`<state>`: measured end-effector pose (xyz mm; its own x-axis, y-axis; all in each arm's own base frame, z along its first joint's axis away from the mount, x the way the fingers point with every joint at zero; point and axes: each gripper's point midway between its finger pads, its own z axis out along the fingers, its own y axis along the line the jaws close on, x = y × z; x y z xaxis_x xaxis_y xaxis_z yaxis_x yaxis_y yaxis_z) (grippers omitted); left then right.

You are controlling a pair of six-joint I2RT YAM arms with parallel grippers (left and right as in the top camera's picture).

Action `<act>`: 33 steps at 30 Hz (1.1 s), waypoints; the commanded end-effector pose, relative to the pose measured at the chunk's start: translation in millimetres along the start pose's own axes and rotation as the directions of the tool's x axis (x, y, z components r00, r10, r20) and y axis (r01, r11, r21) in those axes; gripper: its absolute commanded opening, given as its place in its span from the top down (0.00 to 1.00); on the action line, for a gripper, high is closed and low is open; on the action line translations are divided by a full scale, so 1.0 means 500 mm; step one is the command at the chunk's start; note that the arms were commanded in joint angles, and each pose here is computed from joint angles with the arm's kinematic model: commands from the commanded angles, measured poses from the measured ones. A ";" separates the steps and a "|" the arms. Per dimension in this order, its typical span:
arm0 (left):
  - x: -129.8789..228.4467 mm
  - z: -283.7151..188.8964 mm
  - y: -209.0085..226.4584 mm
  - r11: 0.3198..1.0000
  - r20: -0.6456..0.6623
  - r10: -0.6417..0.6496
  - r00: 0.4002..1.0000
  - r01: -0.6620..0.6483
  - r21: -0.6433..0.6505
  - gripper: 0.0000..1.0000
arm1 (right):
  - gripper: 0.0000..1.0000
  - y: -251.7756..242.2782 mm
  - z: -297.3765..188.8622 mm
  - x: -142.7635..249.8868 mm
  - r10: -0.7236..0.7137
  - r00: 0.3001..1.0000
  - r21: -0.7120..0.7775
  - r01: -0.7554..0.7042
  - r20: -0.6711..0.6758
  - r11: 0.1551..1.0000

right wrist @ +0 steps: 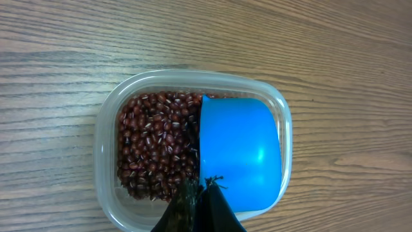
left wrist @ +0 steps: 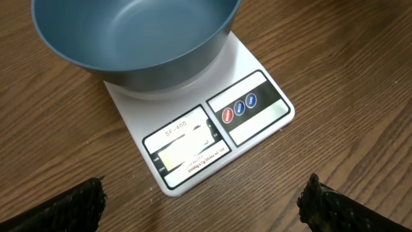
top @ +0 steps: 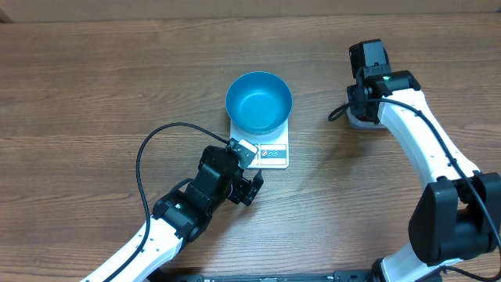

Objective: Scoop item into bowl and weigh 150g on scale
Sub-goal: 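Drag the scoop through the beans with the right gripper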

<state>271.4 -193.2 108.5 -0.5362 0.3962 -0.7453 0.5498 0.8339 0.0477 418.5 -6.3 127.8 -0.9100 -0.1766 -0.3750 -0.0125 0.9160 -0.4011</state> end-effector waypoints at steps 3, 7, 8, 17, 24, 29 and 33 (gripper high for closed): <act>0.005 0.002 0.004 1.000 -0.005 -0.008 1.000 0.008 -0.013 0.00 | 0.96 0.041 -0.001 -0.010 0.038 0.999 -0.139 -0.038 -0.001 0.990; 0.005 0.002 0.004 1.000 -0.005 -0.008 1.000 0.008 -0.013 0.00 | 0.96 0.038 0.002 -0.007 0.072 0.997 -0.156 -0.073 -0.013 0.985; 0.005 0.002 0.004 1.000 -0.005 -0.008 1.000 0.008 -0.013 0.01 | 0.96 0.035 0.003 -0.005 0.075 0.997 -0.154 -0.077 -0.016 0.985; 0.005 0.002 0.004 1.000 -0.005 -0.008 1.000 0.008 -0.013 0.00 | 0.96 0.022 0.012 0.010 0.103 0.993 -0.192 -0.112 -0.053 0.975; 0.005 0.002 0.004 1.000 -0.005 -0.008 1.000 0.008 -0.013 0.00 | 0.96 0.009 0.023 0.018 0.158 0.984 -0.277 -0.176 -0.085 0.944; 0.005 0.002 0.004 1.000 -0.005 -0.008 1.000 0.008 -0.013 0.00 | 0.96 0.003 0.026 0.026 0.182 0.977 -0.317 -0.207 -0.108 0.925; 0.005 0.002 0.004 1.000 -0.005 -0.008 1.000 0.008 -0.013 0.00 | 0.96 0.013 0.023 0.024 0.181 0.977 -0.356 -0.208 -0.109 0.911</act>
<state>271.4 -193.2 108.5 -0.5362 0.3962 -0.7453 0.5498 0.8339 0.0477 415.5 -11.7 118.0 -0.9272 0.0095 -0.3745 0.0318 0.9981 -0.0535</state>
